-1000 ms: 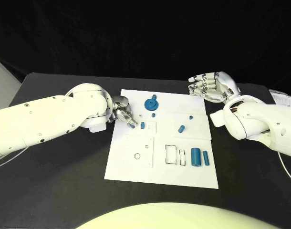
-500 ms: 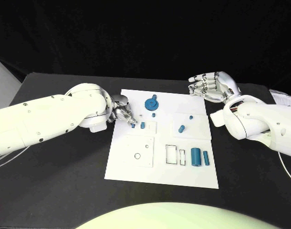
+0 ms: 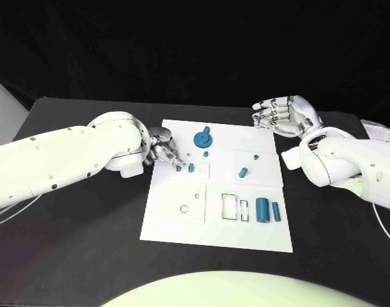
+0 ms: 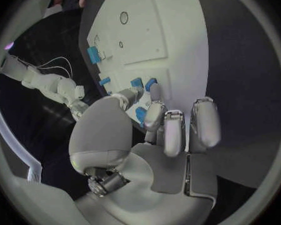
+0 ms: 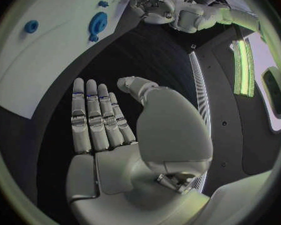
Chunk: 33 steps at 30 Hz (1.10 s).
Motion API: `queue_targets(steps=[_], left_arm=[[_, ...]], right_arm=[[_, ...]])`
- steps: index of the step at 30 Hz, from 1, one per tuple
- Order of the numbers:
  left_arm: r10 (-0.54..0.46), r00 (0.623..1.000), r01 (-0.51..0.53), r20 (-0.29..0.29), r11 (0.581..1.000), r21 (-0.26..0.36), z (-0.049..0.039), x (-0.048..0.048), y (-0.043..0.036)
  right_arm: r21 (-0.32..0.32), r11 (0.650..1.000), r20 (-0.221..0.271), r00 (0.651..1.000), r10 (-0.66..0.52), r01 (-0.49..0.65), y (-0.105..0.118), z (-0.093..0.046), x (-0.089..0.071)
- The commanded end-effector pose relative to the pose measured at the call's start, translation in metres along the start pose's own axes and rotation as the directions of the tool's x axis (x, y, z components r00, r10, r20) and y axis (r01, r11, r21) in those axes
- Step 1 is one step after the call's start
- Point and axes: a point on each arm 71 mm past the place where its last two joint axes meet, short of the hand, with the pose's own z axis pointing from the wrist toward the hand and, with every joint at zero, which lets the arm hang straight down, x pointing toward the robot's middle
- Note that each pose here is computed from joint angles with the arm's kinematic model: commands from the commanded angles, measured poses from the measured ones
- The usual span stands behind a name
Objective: Assemble the parts on the task board
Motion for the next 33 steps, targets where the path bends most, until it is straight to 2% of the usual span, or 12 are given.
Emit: queue_targets(steps=[1, 17, 22, 24, 29, 33], left_arm=[[-0.006, 1.000, 0.007, -0.019, 1.000, 0.015, -0.0005, 0.0011, -0.0010], [-0.014, 1.000, 0.014, 0.002, 1.000, 0.010, -0.0048, -0.0023, 0.0046], [-0.047, 0.999, 0.047, 0.004, 0.999, 0.017, -0.0068, -0.0045, 0.0052], [-0.077, 0.997, 0.077, 0.001, 0.997, 0.022, -0.0077, -0.0055, 0.0053], [-0.234, 0.972, 0.234, -0.013, 0.971, 0.044, -0.0105, -0.0097, 0.0077], [-0.340, 0.940, 0.337, 0.017, 0.936, 0.099, -0.0120, -0.0168, 0.0080]], right_arm=[[-0.011, 1.000, -0.017, 1.000, 0.002, -0.002, 0.001, 0.000, 0.002], [-0.012, 1.000, -0.016, 1.000, 0.001, -0.002, 0.001, 0.000, 0.001], [-0.013, 1.000, -0.016, 1.000, 0.002, -0.002, 0.001, 0.000, 0.002], [-0.013, 1.000, -0.016, 1.000, 0.002, -0.002, 0.001, 0.000, 0.002], [-0.012, 1.000, -0.015, 1.000, 0.001, -0.001, 0.001, 0.000, 0.002], [-0.012, 1.000, -0.014, 1.000, 0.001, -0.001, 0.000, 0.000, 0.001]])
